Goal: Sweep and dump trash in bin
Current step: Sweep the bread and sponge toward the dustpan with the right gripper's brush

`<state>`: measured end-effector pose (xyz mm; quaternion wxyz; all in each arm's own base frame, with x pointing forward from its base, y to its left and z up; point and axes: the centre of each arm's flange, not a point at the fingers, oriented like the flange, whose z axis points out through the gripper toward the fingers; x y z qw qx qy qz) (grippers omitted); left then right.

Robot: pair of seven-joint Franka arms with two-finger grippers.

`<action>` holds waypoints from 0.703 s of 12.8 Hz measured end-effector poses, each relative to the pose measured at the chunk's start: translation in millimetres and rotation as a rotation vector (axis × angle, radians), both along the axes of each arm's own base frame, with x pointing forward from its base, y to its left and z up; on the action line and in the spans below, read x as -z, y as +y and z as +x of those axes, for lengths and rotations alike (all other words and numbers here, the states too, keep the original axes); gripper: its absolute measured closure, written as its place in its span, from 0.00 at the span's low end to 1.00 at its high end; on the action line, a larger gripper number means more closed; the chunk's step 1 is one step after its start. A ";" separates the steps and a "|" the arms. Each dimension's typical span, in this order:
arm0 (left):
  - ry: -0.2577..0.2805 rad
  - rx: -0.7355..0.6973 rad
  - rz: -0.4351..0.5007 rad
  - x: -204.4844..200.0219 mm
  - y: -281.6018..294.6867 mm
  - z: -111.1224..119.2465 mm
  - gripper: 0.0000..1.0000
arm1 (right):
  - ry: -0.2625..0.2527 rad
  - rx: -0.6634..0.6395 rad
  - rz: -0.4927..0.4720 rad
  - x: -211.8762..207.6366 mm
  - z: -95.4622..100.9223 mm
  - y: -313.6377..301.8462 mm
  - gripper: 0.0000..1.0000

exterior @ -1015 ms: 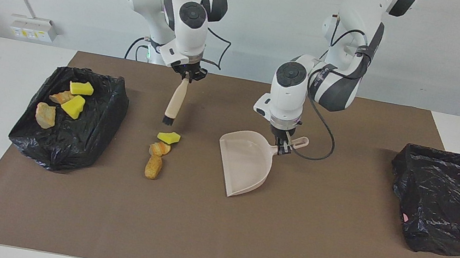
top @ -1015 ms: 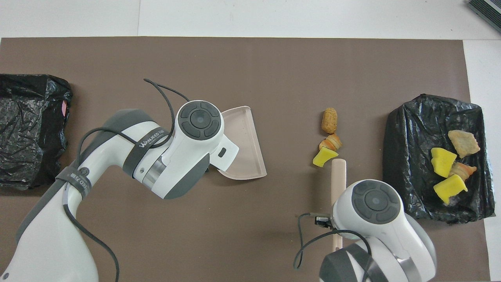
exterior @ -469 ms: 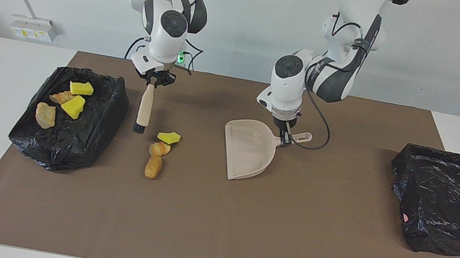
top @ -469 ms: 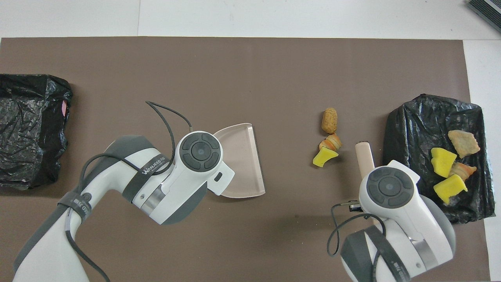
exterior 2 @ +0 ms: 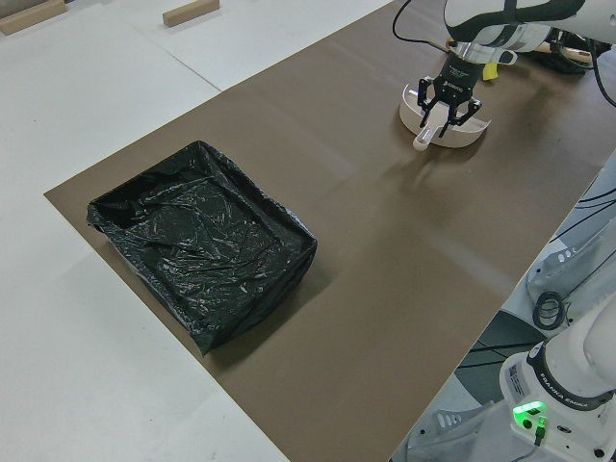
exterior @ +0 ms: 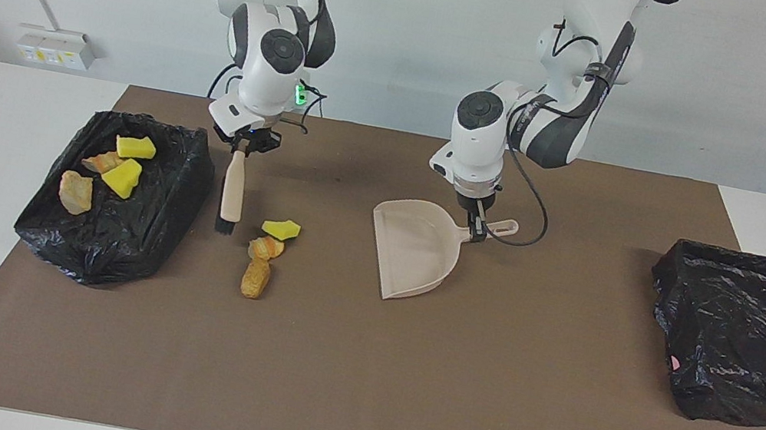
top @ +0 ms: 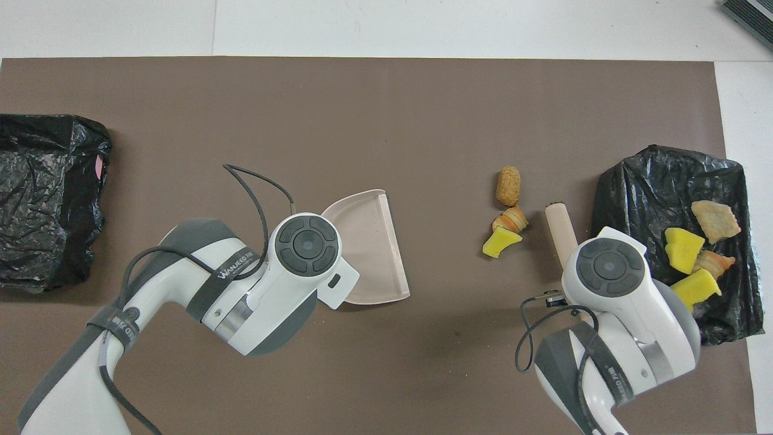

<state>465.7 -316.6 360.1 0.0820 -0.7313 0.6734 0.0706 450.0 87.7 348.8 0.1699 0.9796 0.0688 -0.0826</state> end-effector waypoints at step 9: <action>-0.012 -0.045 -0.007 10.8 3.6 -3.6 0.68 | 0.058 0.031 0.208 2.3 -4.1 67.1 0.74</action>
